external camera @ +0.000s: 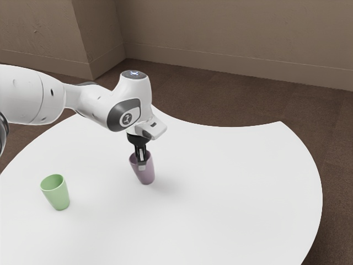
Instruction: Place the right cup onto the left cup
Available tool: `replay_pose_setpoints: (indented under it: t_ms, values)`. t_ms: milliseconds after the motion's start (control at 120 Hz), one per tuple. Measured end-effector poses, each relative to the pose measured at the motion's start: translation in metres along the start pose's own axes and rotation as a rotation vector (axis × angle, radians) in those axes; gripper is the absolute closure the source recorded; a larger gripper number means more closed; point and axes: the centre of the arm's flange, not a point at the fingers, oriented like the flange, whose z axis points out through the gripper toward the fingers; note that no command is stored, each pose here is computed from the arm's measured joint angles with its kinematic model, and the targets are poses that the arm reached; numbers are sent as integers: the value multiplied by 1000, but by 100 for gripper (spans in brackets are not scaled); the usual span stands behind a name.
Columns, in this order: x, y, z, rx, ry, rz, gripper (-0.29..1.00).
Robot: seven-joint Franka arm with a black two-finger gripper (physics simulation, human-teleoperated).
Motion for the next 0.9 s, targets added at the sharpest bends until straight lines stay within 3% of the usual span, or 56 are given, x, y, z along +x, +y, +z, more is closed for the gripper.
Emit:
replay_pose_setpoints:
  t_ms: [375, 900]
  values:
    - [-22, 5, -37, 14, 7, -47, 79]
    - [-165, 29, -100, 21, -61, -217, 79]
